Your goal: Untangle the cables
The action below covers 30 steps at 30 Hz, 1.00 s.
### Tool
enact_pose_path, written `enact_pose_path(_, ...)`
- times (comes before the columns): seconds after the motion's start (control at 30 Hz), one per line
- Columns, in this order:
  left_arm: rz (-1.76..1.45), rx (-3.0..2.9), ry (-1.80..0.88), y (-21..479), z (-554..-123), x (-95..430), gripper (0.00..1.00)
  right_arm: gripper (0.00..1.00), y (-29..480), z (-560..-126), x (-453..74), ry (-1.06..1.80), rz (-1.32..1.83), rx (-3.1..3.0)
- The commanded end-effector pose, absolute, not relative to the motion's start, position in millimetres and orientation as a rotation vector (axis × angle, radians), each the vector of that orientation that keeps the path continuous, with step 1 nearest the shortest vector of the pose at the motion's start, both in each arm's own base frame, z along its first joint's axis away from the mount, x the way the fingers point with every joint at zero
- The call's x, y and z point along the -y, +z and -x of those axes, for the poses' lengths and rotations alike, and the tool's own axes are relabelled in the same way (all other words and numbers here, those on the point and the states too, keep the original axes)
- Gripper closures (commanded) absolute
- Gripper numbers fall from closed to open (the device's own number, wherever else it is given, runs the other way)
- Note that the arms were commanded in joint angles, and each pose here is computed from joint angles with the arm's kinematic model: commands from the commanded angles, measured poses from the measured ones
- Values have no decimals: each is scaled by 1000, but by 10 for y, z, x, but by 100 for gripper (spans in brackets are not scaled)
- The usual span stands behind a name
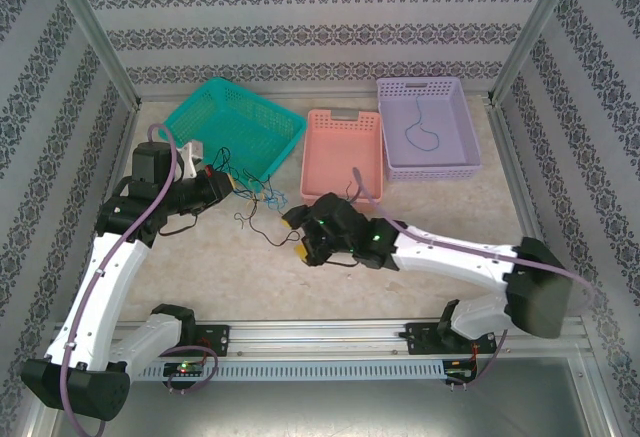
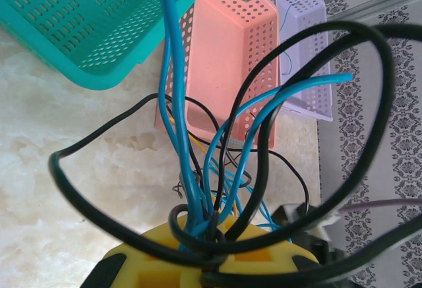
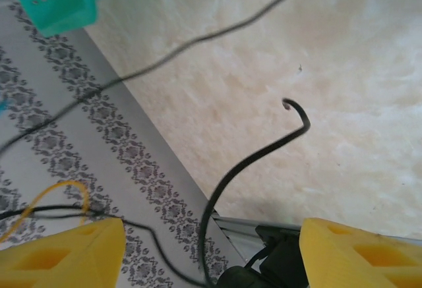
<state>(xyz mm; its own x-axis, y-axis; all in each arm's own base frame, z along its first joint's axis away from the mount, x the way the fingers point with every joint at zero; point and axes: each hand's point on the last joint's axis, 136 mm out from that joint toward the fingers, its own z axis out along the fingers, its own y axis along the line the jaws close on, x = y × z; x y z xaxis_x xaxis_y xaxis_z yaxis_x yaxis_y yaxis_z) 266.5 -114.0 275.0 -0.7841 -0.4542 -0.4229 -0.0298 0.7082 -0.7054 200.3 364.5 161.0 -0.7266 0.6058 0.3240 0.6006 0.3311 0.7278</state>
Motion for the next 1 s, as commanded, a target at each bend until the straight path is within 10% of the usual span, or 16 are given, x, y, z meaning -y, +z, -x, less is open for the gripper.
enact_pose_path(0.0, 348, -2274, -978, 2907, -2704, 1185, 100, 36, 1623, -2125, -3871, 1477, -1242, -2498)
enact_pose_path(0.17, 372, -2294, -926, 2851, -2658, 1118, 100, 100, 1543, -2300, -3774, 1395, -1229, -2471)
enact_pose_path(0.53, 773, -2469, -350, 2170, -2327, 342, 100, 100, 1505, -2072, -1162, 664, -1129, -2403)
enact_pose_path(0.87, 945, -2545, -226, 1586, -2206, 218, 100, 100, 1703, -2218, -1156, 610, -937, -2433)
enact_pose_path(0.97, 979, -2588, -196, 1380, -2158, 209, 85, 100, 1691, -2259, -1326, 612, -856, -2483)
